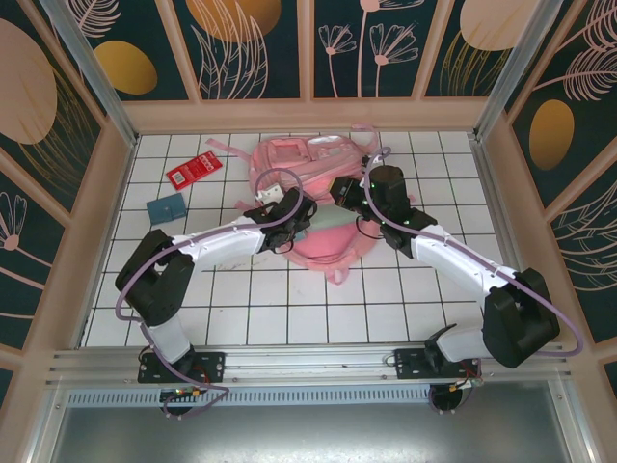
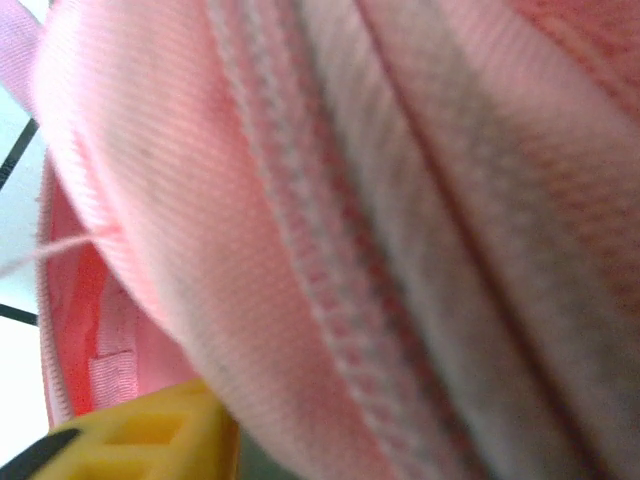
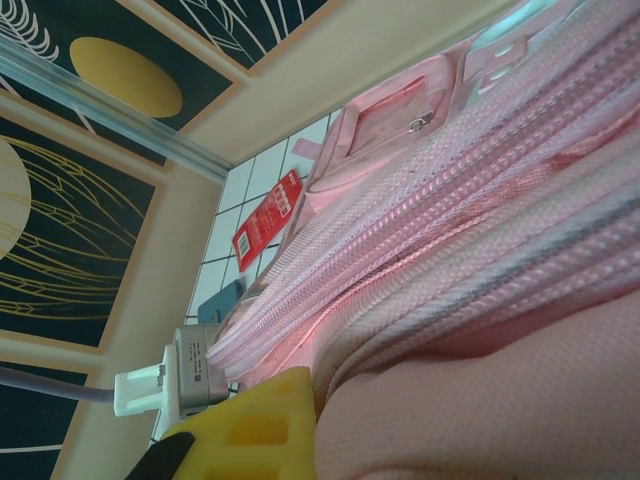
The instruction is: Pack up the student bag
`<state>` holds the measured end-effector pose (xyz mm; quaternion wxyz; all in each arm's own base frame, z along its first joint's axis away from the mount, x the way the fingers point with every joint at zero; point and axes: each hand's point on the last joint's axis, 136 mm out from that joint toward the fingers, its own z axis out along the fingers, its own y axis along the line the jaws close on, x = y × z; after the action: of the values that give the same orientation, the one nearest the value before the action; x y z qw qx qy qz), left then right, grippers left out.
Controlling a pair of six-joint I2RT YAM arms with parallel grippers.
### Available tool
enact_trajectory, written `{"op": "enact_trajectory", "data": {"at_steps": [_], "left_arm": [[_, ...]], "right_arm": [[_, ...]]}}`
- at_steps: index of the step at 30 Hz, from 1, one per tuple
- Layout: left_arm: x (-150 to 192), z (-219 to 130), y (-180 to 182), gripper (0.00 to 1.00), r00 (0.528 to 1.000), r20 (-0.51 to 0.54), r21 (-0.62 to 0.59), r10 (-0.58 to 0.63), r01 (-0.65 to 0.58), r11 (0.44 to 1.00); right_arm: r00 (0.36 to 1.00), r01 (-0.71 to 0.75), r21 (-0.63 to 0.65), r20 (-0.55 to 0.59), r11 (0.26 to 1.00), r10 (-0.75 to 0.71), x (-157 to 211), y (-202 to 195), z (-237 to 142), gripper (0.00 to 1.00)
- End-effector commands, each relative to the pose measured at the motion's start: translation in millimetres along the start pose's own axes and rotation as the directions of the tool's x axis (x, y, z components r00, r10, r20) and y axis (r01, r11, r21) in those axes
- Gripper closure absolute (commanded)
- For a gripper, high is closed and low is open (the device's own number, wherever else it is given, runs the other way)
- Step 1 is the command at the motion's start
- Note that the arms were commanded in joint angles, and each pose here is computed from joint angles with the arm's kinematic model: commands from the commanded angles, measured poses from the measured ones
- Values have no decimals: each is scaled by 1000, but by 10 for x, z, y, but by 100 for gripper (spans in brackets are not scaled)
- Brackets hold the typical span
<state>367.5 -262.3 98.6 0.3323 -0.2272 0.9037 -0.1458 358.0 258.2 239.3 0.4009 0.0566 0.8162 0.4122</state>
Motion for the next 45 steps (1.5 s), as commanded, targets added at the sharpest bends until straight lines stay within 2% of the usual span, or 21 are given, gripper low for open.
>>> {"op": "enact_trajectory", "data": {"at_steps": [1,4,7,14,18,24,27,37,42,45], "left_arm": [[-293,14,-40,47,997,74,5,6,-6,1000],[-307,-78,-101,37,998,63,48,15,-18,999],[-340,-232,-145,35,998,60,96,15,-21,995],[-296,-627,-168,24,997,35,216,67,-73,974],[-343,-881,138,19,994,59,159,96,-105,982],[-444,-1211,589,2,986,123,89,115,-126,988],[-585,-1271,775,2,981,169,36,95,-102,994],[-1203,-973,1087,2,971,240,-71,-12,30,997],[-1589,-695,1292,1,961,273,-161,-47,94,983],[-1728,-467,1548,1,957,255,-189,-135,186,964]], "right_arm": [[998,47,-119,58,992,-40,-165,367,-188,96],[998,44,-109,59,993,-38,-157,335,-179,95],[998,43,-107,57,993,-37,-157,324,-161,96],[998,33,-76,54,997,-28,-141,195,-124,96],[998,33,-67,53,997,-29,-129,141,-118,95],[998,47,-68,45,997,-44,-80,112,-140,96],[998,63,-100,36,993,-60,-52,163,-156,96],[989,143,-210,65,967,-132,71,263,-362,97],[984,171,-219,78,961,-158,142,219,-433,98],[984,175,-233,83,957,-160,163,225,-466,98]]}}
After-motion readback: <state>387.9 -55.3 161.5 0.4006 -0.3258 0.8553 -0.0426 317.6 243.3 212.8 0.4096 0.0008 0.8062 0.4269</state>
